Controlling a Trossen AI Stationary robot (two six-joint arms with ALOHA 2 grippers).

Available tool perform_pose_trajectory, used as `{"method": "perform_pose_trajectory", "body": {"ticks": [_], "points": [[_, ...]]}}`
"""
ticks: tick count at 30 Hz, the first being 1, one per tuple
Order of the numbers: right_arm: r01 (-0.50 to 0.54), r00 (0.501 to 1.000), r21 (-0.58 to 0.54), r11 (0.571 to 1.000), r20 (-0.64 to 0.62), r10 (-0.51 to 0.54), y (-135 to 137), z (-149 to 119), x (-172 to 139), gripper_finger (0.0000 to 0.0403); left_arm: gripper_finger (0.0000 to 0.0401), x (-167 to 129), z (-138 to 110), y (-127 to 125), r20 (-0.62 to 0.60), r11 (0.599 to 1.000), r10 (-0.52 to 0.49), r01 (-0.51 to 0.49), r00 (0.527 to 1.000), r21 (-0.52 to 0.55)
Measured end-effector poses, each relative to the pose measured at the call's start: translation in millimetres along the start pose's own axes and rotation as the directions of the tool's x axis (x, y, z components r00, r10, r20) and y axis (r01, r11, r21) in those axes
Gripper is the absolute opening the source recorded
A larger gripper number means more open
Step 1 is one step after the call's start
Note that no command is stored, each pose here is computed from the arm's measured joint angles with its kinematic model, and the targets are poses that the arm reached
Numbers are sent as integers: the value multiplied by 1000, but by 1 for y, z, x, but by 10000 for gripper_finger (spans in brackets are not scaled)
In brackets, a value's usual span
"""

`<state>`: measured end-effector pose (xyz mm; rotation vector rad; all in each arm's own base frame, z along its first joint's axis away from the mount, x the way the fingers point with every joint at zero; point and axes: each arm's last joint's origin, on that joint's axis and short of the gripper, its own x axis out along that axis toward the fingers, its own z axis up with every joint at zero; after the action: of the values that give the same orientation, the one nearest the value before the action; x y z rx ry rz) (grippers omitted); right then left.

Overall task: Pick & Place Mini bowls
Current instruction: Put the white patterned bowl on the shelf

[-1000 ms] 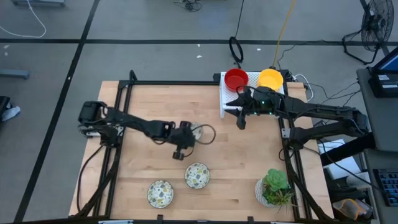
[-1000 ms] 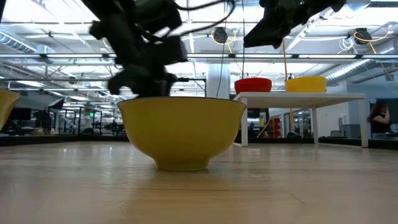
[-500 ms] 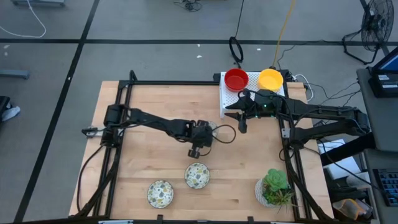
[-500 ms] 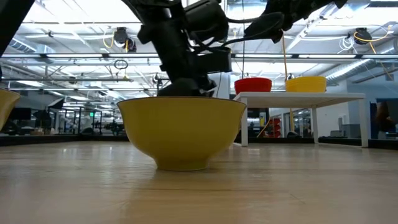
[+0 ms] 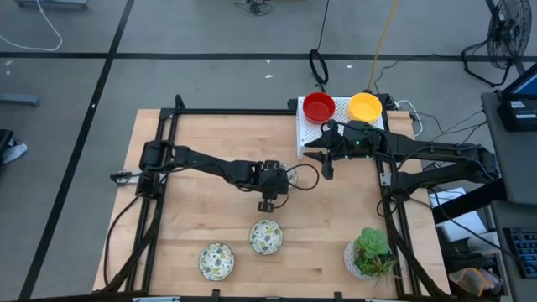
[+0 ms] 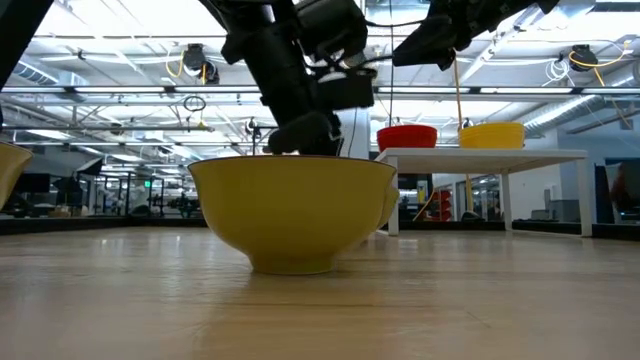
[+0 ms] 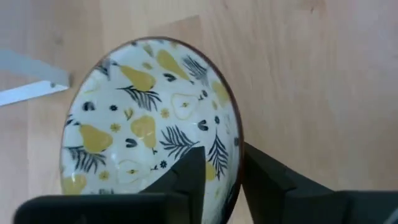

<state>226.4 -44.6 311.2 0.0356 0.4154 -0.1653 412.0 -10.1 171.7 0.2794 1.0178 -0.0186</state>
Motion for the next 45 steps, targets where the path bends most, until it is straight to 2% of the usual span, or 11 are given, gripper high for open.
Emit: {"method": "perform_pose_trajectory", "body": {"ticks": [8, 12, 17, 22, 24, 32, 34, 40, 45], "points": [[0, 1000, -1, 1000, -8, 0, 0, -1, 0, 119, 178, -20, 7, -5, 39, 1000, -4, 5, 999, -31], [0, 999, -2, 1000, -41, 0, 0, -4, 0, 125, 209, -46, 11, -5, 73, 996, -3, 10, 997, -91], [-7, 995, -3, 1000, -99, 7, 1, -10, 0, 128, 229, -91, 11, -1, 95, 980, -4, 23, 995, -197], [-66, 992, -5, 998, -105, 65, 17, -12, 6, 126, 221, -139, 5, 4, 126, 950, 1, 39, 992, -309], [-106, 989, -28, 994, -104, 103, 27, -21, 14, 126, 214, -157, 1, 6, 143, 935, 3, 48, 990, -350], [-219, 975, -233, 948, -23, 219, 60, -74, 49, 126, 182, -207, -10, 9, 225, 884, 13, 94, 974, -457], [-227, 973, -241, 944, -7, 232, 65, -84, 58, 126, 174, -213, -10, 9, 243, 881, 13, 104, 970, -462], [-249, 968, -271, 930, -70, 239, 74, -106, 84, 137, 156, -221, -11, 7, 266, 881, 11, 117, 964, -458], [-191, 979, -298, 935, -130, 158, 73, -121, 97, 156, 150, -220, -11, 4, 255, 884, 0, 119, 967, -452]]}}
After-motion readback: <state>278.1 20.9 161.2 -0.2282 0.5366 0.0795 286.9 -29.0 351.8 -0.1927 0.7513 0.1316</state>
